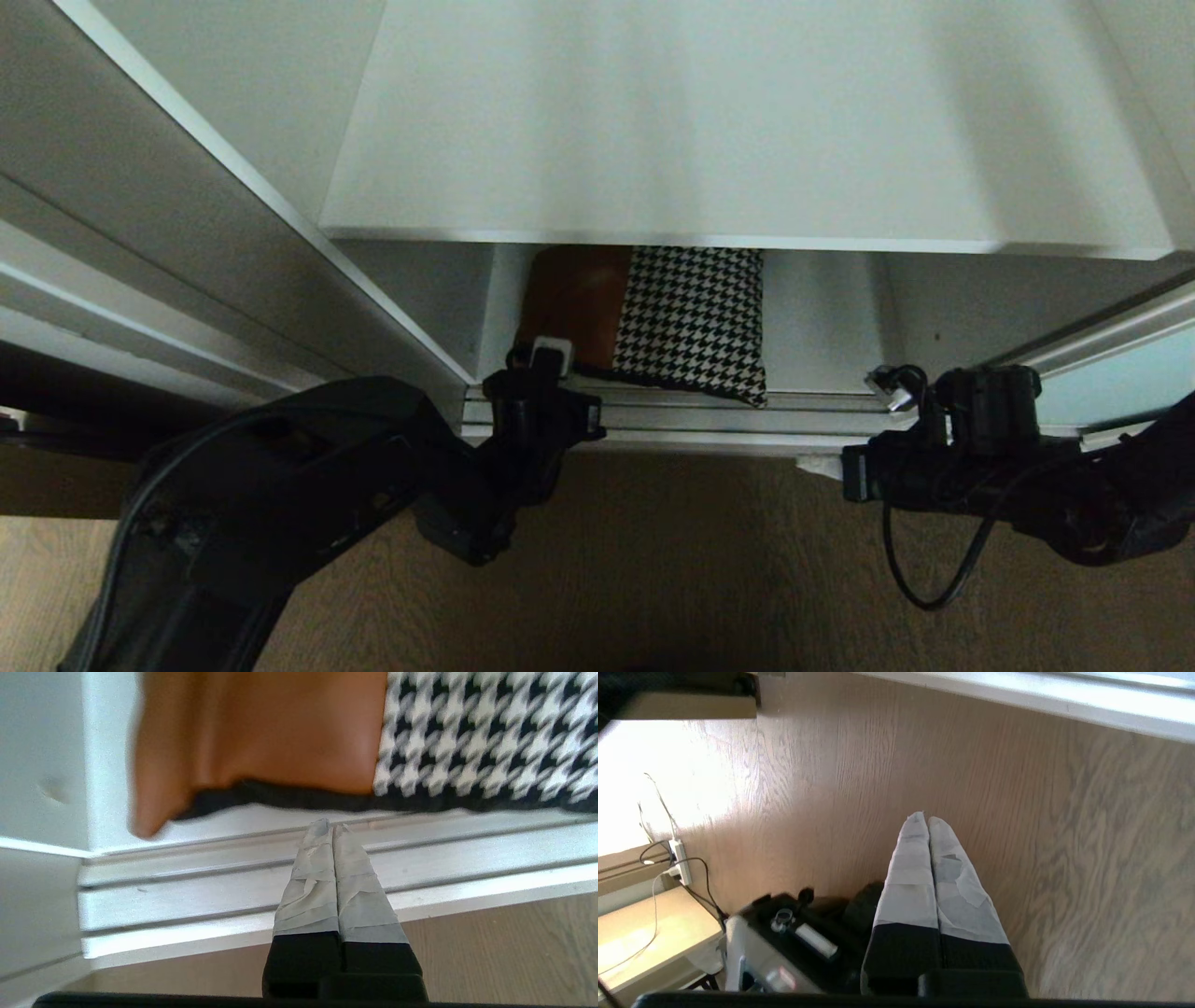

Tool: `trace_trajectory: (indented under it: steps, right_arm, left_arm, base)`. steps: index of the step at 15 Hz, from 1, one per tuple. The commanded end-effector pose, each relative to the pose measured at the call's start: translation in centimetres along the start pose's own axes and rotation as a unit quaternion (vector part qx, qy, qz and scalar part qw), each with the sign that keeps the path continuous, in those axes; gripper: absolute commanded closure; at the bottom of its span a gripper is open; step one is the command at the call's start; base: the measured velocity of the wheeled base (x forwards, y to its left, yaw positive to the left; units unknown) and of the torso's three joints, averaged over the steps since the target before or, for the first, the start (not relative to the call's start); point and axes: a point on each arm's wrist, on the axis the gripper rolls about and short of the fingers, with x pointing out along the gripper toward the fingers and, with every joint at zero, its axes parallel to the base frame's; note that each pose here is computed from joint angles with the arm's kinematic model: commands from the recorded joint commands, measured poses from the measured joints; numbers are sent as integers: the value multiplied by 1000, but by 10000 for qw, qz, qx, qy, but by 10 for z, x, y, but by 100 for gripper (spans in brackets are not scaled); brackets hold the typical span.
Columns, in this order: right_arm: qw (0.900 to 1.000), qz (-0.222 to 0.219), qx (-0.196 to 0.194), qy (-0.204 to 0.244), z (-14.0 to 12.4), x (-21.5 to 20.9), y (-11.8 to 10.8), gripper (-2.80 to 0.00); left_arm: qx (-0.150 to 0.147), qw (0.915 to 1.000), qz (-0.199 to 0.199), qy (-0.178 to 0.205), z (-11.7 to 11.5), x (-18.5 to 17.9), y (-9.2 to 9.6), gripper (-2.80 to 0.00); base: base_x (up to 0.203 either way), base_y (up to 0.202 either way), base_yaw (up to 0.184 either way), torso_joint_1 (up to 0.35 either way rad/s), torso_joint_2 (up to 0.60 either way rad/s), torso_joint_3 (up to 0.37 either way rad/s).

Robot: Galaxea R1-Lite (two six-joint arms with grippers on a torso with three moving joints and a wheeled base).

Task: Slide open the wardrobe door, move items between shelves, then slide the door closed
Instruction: Close the door

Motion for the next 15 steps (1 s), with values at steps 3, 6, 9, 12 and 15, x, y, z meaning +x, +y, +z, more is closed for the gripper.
trace_trajectory:
  steps: [3,6,9,12,15]
  right_arm:
    - [10000,8,3,-3,-14,-29,14,0]
    - [9997,29,-119,-210,-19,-57,29,0]
    - [9979,56,-313,-570,-19,-96,51,0]
    - [9953,-20,-432,-866,-22,-137,72,0]
    - [9943,-227,-376,-972,-34,-182,88,0]
  left_arm:
    - [-50,9997,103,-198,68,-36,8,0]
    - [-83,9980,590,-206,101,-71,12,0]
    - [-238,9906,1245,-509,144,-100,30,0]
    - [-303,9864,1492,-619,180,-148,52,0]
    - [-227,9817,1816,-518,182,-193,84,0]
  base:
    - [0,0,0,0,0,0]
    - [0,0,0,0,0,0]
    - [0,0,0,0,0,0]
    - [0,0,0,0,0,0]
    - [0,0,0,0,0,0]
